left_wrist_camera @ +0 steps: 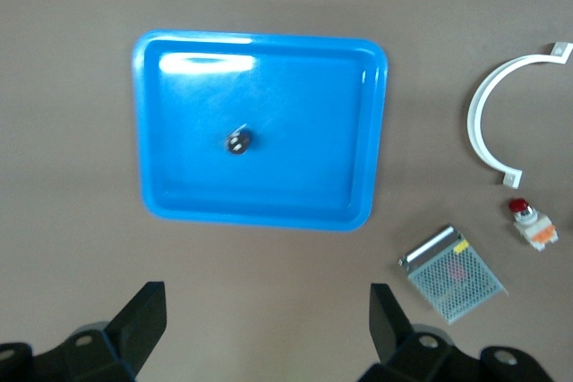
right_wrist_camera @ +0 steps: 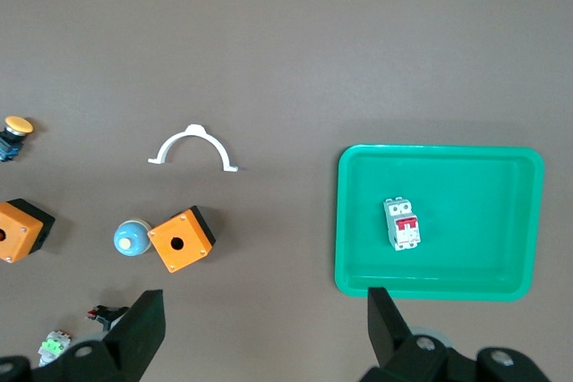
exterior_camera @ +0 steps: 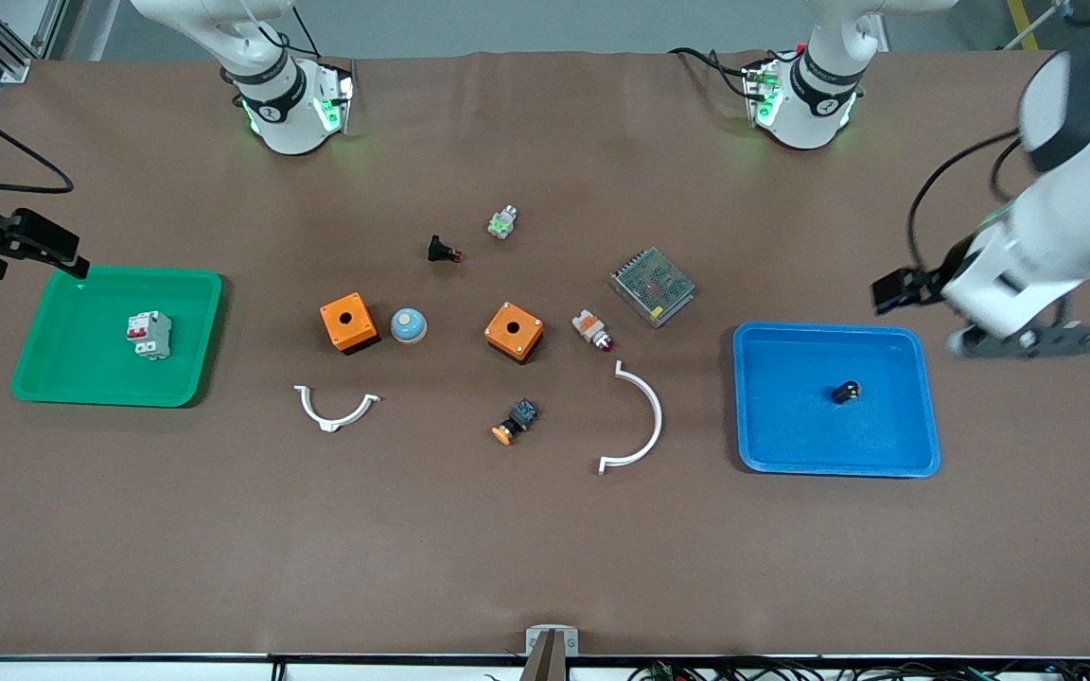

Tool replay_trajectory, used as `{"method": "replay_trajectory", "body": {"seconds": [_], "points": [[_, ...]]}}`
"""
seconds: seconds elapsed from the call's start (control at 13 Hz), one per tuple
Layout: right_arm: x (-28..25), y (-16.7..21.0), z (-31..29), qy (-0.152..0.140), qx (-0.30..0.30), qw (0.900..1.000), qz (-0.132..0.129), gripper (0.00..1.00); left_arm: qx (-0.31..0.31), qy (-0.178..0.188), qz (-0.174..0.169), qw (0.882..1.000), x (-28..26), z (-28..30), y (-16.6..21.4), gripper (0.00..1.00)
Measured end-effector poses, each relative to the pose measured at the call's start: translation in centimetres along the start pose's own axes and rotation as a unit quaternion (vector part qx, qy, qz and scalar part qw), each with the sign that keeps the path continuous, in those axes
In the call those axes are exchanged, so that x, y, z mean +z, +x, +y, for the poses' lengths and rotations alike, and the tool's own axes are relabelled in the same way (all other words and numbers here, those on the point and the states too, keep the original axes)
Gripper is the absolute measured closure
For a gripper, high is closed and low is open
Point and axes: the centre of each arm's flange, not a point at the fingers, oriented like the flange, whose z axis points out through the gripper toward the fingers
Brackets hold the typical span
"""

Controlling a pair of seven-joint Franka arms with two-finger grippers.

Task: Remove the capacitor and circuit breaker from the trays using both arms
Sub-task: 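Lower the left gripper to the capacitor while the right gripper reaches the breaker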

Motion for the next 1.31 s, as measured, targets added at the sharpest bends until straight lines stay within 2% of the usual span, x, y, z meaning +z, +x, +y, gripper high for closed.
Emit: {"method": "replay_trajectory", "body": {"seconds": [0.15,0.31,0.62,0.85,1.08,1.31], "points": [[3.9,0.8,2.6,-0.005,0.022,1.000,-0.014,0.00,-0.011,0.000,0.006,1.000,5.6,2.0,2.3,0.00],[9.4,1.0,5.8,-0.006,0.037,0.998,-0.046,0.00,-0.020,-0.002,0.017,1.000,10.8,1.4,3.1,0.00],[17.8,0.5,9.5,-0.021,0.015,0.994,-0.107,0.00,-0.047,-0.007,0.027,0.998,18.7,-2.2,2.7,0.00],[21.8,1.0,12.2,-0.019,0.016,0.991,-0.129,0.00,-0.063,-0.013,0.036,0.997,24.7,-4.1,2.7,0.11],[27.1,1.1,15.9,-0.012,0.015,0.990,-0.143,0.00,-0.065,-0.012,0.019,0.998,28.5,-4.4,2.7,0.14],[32.7,0.9,18.8,-0.004,0.004,0.988,-0.156,0.00,-0.079,-0.012,0.014,0.997,29.1,-6.1,2.8,0.14]]}}
